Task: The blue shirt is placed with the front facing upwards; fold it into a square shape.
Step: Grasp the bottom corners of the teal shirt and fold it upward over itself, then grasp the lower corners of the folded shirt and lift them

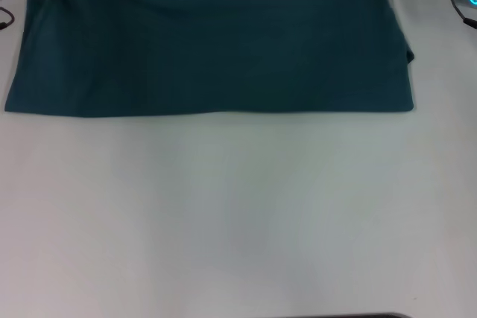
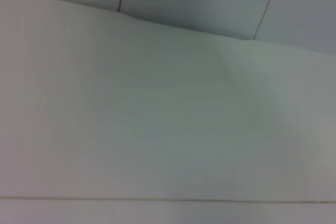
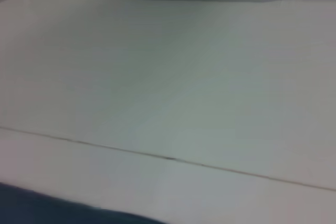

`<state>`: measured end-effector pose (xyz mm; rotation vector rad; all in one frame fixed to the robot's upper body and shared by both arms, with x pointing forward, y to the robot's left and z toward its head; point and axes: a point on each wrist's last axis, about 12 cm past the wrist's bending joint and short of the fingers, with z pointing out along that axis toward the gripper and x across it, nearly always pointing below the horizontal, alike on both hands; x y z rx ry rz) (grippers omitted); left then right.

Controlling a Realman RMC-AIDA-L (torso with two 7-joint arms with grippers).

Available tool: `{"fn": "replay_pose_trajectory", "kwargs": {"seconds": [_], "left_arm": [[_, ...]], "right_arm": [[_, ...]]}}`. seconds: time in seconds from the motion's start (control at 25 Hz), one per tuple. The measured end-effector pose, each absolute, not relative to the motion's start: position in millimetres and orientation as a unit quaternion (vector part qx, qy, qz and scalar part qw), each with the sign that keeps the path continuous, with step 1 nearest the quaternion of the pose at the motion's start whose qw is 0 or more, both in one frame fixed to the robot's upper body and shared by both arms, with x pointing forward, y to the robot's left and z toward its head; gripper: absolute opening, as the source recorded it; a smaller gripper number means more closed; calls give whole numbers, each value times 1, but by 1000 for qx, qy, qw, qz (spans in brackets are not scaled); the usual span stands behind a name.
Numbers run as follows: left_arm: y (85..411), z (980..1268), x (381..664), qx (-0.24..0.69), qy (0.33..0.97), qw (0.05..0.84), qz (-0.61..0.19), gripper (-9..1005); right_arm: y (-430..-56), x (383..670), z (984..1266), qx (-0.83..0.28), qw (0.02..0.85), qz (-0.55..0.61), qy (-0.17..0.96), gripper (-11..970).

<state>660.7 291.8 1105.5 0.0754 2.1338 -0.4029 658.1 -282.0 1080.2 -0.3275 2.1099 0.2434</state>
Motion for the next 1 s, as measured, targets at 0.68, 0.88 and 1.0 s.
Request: {"fn": "replay_pose_trajectory", "kwargs": {"seconds": [0.68, 0.88, 1.0], "left_arm": [[313, 1106, 630, 11, 856, 480, -191, 548], [313, 1109, 611, 41, 852, 466, -236, 769], [314, 1110, 599, 57, 850, 456, -256, 900]], "right_arm": [[-316, 626, 1078, -113, 532, 142, 827, 552], [-330, 598, 1075, -127, 533, 186, 815, 791], [-338, 580, 1075, -139, 530, 216, 808, 868]]}}
